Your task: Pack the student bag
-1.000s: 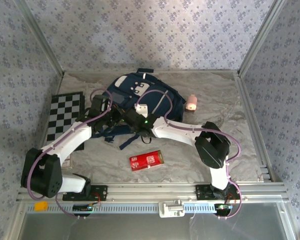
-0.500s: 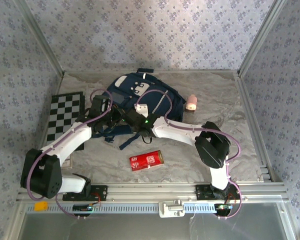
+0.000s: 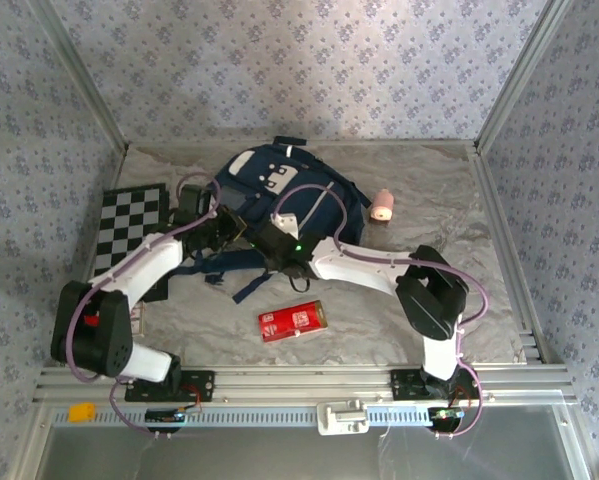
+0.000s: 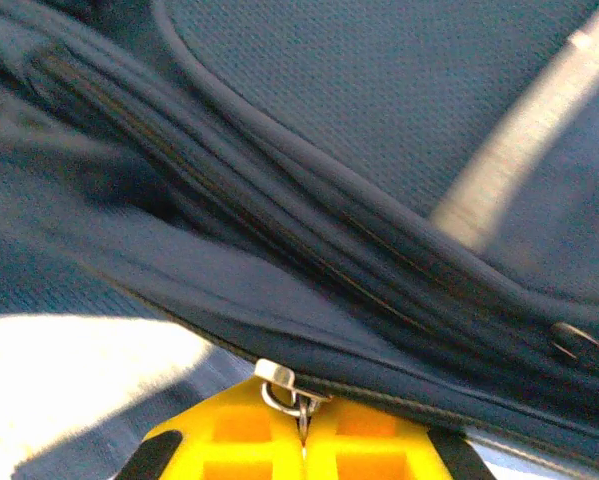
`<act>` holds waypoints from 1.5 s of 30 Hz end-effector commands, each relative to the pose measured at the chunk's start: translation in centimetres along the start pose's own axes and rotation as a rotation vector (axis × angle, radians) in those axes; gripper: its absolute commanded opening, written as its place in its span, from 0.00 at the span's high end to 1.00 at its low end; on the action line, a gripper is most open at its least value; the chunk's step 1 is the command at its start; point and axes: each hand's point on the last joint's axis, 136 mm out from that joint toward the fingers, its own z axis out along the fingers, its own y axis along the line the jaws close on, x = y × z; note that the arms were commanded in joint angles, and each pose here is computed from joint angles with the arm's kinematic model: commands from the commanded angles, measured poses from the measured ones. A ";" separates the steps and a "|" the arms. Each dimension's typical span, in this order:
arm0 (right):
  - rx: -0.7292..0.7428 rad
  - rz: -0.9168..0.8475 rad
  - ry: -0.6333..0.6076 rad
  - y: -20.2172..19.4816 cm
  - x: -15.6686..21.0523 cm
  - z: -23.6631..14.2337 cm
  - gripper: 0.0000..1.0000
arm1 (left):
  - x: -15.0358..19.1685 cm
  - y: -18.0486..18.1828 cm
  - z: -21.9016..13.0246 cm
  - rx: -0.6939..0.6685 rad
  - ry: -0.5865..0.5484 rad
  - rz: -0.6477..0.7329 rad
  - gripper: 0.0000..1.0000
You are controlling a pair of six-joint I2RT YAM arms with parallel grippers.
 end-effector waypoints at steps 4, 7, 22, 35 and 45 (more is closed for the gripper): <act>0.014 -0.032 0.096 -3.4 3.5 -1.2 1.00 | -7.3 -3.0 -0.3 0.074 -0.127 0.028 1.00; 0.045 -0.044 0.092 -4.7 3.7 -2.0 1.00 | -9.4 -2.4 0.9 0.062 -0.130 0.018 1.00; -0.254 -0.049 0.094 2.4 1.5 -0.8 1.00 | -7.4 -2.9 0.1 0.130 -0.049 0.108 0.48; -0.254 -0.023 0.100 2.3 2.3 -0.3 1.00 | 3.8 -1.1 1.0 0.130 0.025 -0.189 0.32; -0.241 -0.022 0.088 2.6 2.0 -0.2 1.00 | 5.9 -1.2 5.0 0.130 0.045 -0.283 0.46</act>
